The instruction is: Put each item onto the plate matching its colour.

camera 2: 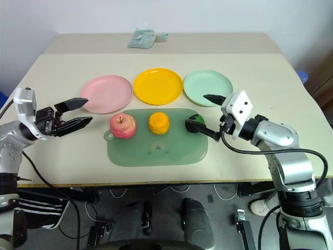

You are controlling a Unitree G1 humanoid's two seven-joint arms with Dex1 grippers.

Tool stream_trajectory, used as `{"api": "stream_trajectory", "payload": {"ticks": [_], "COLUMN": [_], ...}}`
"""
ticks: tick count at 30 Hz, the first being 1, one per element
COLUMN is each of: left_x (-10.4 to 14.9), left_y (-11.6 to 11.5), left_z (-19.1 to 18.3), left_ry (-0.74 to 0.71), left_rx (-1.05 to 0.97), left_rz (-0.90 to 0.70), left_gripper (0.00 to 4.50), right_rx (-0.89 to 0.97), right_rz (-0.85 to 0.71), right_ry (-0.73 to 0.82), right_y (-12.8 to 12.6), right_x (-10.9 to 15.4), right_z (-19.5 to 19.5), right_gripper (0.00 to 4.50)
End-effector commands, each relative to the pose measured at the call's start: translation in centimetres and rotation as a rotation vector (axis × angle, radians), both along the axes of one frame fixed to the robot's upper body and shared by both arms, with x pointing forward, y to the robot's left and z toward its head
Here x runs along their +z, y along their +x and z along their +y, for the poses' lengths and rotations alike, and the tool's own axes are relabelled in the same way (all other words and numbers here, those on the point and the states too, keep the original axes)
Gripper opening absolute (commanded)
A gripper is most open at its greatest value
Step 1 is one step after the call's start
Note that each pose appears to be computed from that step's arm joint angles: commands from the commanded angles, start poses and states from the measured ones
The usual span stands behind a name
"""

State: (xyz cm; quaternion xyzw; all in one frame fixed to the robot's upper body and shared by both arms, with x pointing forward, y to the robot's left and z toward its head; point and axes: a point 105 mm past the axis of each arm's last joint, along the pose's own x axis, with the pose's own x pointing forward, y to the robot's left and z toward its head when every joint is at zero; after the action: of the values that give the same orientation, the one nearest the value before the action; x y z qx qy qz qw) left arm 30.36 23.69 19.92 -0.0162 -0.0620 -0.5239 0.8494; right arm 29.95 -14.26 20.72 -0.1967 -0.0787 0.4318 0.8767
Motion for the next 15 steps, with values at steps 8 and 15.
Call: {"api": "stream_trajectory", "payload": {"ticks": [8, 15], "left_x": [-2.0, -2.7], "left_y": [1.7, 3.2], "left_z": [-3.2, -4.2], "left_ry": [0.09, 0.143], "left_rx": [-0.053, -0.057], "left_rz": [0.007, 0.008], "left_gripper": [4.5, 4.5], "right_rx": [0.1, 0.2], "right_rz": [0.046, 0.114], "right_ry": [0.036, 0.082], "right_y": [-1.6, -4.0], "right_x": [1.0, 1.7], "right_z": [3.3, 4.6], "right_gripper": [4.48, 4.48]}}
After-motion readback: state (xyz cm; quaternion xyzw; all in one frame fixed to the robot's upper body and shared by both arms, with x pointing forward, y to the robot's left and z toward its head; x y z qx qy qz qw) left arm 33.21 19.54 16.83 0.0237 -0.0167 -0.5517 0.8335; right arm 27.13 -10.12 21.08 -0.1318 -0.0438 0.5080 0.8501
